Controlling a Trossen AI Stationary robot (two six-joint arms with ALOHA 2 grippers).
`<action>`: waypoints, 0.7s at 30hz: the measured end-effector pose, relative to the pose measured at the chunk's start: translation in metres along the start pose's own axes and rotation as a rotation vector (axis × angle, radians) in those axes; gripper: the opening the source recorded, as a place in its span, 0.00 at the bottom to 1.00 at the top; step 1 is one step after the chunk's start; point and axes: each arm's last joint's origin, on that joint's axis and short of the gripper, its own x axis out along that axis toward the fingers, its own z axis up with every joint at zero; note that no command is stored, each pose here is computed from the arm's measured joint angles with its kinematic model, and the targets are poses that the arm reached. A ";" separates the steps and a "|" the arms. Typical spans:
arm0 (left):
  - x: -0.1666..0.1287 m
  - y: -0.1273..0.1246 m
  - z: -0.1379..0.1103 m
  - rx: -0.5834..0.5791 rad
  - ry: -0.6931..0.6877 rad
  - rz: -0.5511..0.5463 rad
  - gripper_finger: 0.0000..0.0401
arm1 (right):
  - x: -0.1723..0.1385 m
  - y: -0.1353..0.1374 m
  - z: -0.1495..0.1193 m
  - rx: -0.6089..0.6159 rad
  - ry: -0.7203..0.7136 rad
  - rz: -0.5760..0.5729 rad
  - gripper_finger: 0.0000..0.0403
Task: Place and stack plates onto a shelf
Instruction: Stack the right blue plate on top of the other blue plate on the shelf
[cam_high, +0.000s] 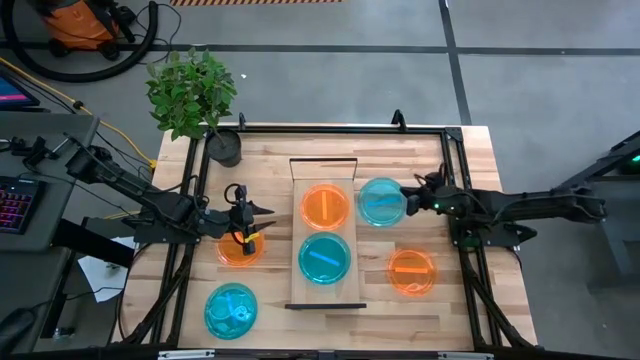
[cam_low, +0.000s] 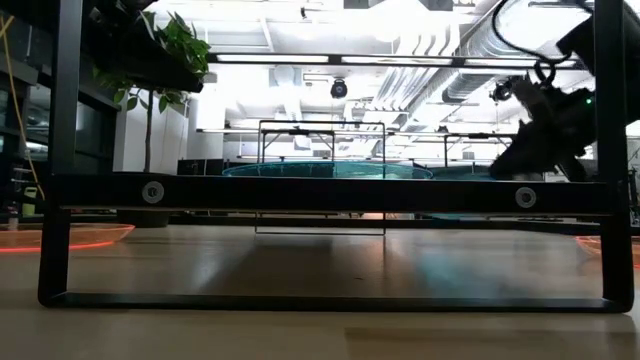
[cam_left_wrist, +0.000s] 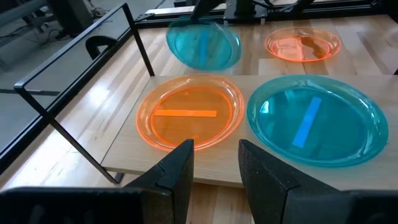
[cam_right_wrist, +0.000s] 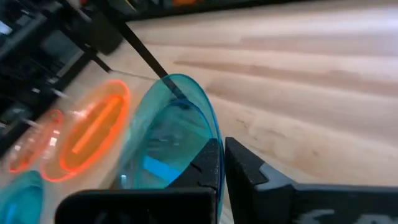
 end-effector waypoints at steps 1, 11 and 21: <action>0.000 0.000 0.000 0.000 0.000 0.000 0.29 | -0.002 0.000 0.002 -0.001 -0.015 0.015 0.00; 0.000 0.000 0.000 0.000 -0.001 0.004 0.29 | -0.016 0.014 0.015 0.003 -0.147 0.205 0.00; 0.002 0.004 0.005 -0.002 -0.037 0.025 0.29 | -0.012 0.045 0.008 -0.018 -0.141 0.407 0.00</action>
